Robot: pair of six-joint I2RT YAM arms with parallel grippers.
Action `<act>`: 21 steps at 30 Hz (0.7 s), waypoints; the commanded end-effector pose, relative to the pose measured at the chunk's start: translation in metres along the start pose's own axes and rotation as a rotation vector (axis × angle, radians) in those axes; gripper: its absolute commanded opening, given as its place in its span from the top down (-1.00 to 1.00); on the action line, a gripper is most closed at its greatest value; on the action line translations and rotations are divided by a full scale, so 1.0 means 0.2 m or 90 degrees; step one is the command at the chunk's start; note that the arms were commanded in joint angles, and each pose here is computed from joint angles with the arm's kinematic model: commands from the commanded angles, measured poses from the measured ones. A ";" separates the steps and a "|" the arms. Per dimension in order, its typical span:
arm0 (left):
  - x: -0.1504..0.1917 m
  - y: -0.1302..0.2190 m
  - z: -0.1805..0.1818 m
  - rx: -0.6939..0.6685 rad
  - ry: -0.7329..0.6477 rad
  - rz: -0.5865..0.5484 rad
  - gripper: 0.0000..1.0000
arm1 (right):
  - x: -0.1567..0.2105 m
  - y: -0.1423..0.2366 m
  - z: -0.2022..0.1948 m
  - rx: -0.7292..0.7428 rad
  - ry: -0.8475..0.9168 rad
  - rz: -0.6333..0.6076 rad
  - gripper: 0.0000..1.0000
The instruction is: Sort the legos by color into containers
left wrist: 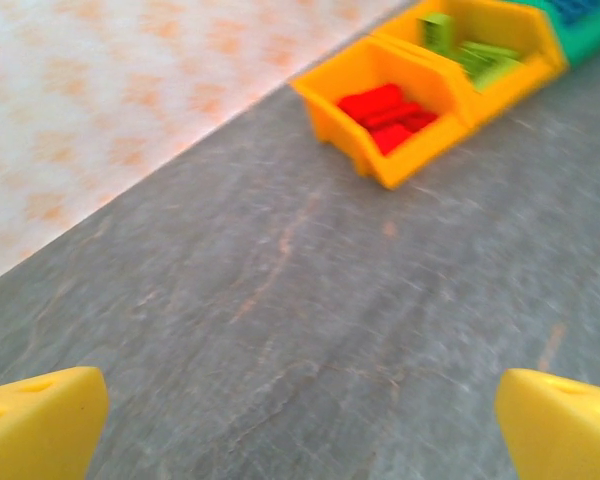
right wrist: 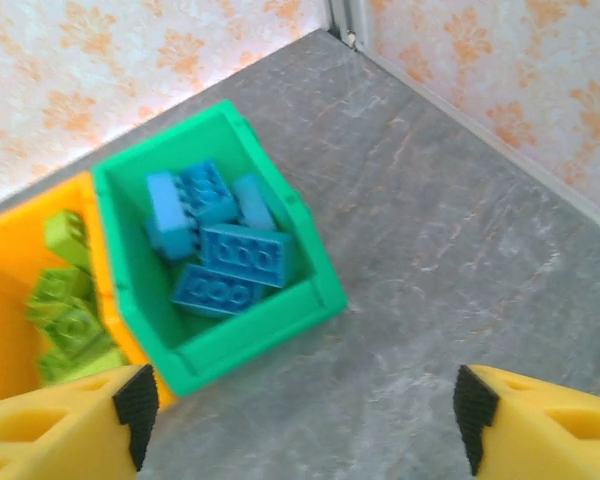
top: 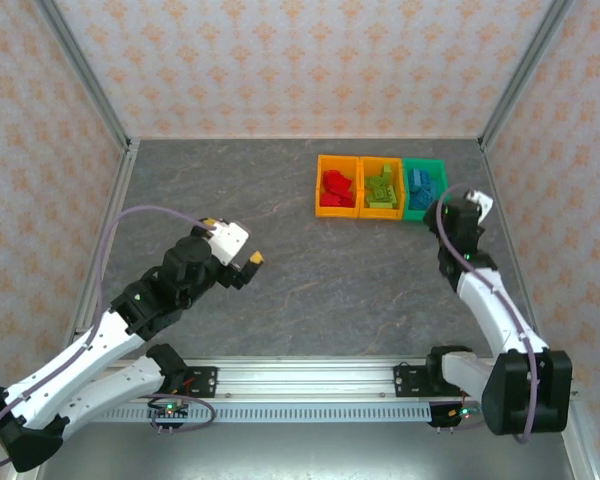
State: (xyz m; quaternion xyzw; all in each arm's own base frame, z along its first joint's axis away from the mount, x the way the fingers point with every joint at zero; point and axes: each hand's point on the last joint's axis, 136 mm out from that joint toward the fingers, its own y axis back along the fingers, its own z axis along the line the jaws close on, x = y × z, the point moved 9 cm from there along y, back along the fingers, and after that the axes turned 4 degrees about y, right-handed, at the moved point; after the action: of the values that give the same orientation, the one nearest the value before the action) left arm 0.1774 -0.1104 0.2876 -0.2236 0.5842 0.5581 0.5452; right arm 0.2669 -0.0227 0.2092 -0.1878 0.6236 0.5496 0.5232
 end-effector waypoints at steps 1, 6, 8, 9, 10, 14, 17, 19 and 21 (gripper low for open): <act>0.10 -0.05 0.10 -0.196 0.108 -0.003 -1.00 | 0.08 -0.06 -0.05 0.029 0.029 -0.084 -0.71; 0.35 -0.22 0.21 -0.365 0.106 0.025 -1.00 | 0.22 -0.20 -0.05 0.038 0.076 -0.075 -0.81; 0.43 -0.30 0.27 -0.374 0.127 0.045 -1.00 | 0.18 -0.26 0.00 0.027 0.093 -0.070 -0.82; 0.47 -0.35 0.31 -0.382 0.143 0.059 -1.00 | 0.18 -0.29 0.01 0.012 0.092 -0.081 -0.82; 0.50 -0.38 0.34 -0.389 0.159 0.063 -1.00 | 0.19 -0.31 0.03 -0.005 0.100 -0.081 -0.82; 0.61 -0.53 0.44 -0.382 0.220 0.057 -1.00 | 0.31 -0.36 0.07 -0.095 0.139 -0.083 -0.99; 0.59 -0.62 0.49 -0.358 0.212 0.048 -1.00 | 0.30 -0.36 0.04 -0.045 0.109 -0.093 -0.98; 0.58 -0.68 0.54 -0.356 0.219 0.039 -1.00 | 0.29 -0.36 0.04 -0.039 0.111 -0.085 -0.99; 0.65 -0.76 0.59 -0.327 0.262 0.026 -1.00 | 0.29 -0.36 0.04 -0.037 0.114 -0.086 -0.99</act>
State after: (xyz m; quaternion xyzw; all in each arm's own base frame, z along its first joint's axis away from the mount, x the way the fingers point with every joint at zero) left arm 0.2874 -0.0060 0.1219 -0.3822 0.5094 0.7133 0.2928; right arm 0.3005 -0.0180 0.1119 -0.2746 0.6472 0.5342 0.4695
